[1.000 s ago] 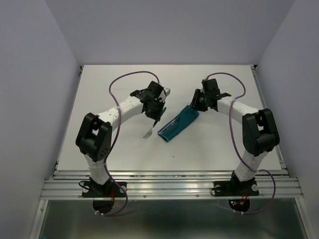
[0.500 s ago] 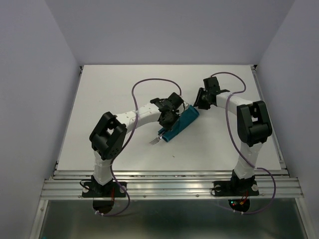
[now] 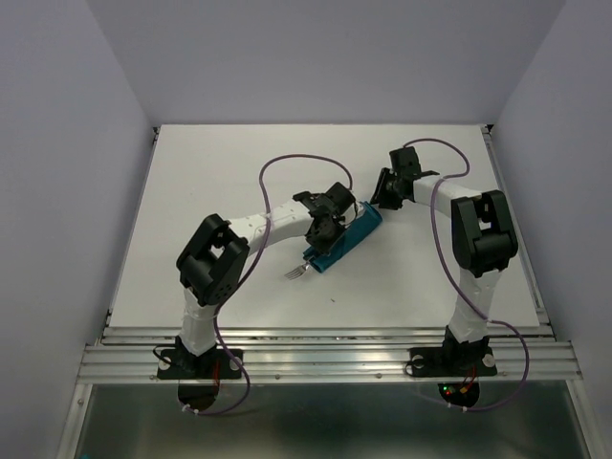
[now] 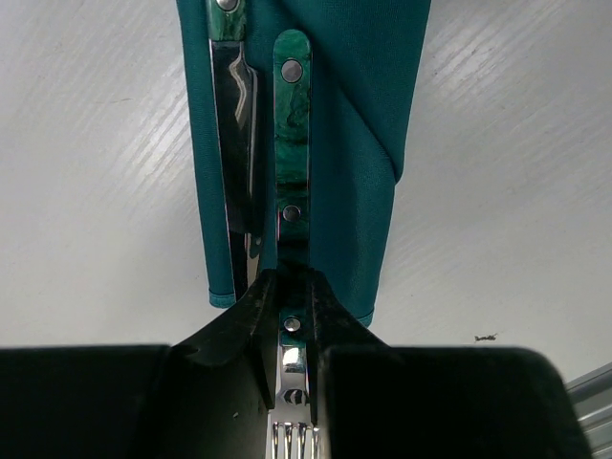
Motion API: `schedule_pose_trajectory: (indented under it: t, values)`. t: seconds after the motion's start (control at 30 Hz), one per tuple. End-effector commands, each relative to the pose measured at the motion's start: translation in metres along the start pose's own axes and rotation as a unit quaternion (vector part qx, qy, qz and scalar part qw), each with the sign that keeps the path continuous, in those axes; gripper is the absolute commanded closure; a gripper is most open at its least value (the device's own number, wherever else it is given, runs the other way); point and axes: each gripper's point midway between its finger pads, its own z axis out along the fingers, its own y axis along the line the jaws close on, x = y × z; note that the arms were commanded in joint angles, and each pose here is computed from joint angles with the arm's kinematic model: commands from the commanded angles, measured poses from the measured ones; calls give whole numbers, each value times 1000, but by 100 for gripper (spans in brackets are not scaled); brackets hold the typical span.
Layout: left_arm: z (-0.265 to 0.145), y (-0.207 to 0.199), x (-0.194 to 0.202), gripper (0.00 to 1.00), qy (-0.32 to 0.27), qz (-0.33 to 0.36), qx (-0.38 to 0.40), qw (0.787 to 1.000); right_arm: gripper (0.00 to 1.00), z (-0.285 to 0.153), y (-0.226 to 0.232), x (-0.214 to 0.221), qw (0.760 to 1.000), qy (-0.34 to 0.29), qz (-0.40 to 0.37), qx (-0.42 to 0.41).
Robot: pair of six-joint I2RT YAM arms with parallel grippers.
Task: Fold the napkin into a case and place the utensils inside
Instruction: Stuff the fork into the folded napkin.
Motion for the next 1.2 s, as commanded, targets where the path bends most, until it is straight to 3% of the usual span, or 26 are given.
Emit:
schedule_pose_trajectory:
  t: [0.0, 0.23, 1.17]
  values:
    - [4, -5, 1, 100, 11, 18, 3, 1000, 60, 3, 3, -4, 1000, 1, -1, -9]
    - [13, -12, -1, 100, 16, 26, 9, 999, 60, 2, 5, 1, 1000, 7, -3, -18]
    - [29, -22, -77, 100, -27, 35, 16, 999, 60, -5, 5, 25, 999, 28, -3, -46]
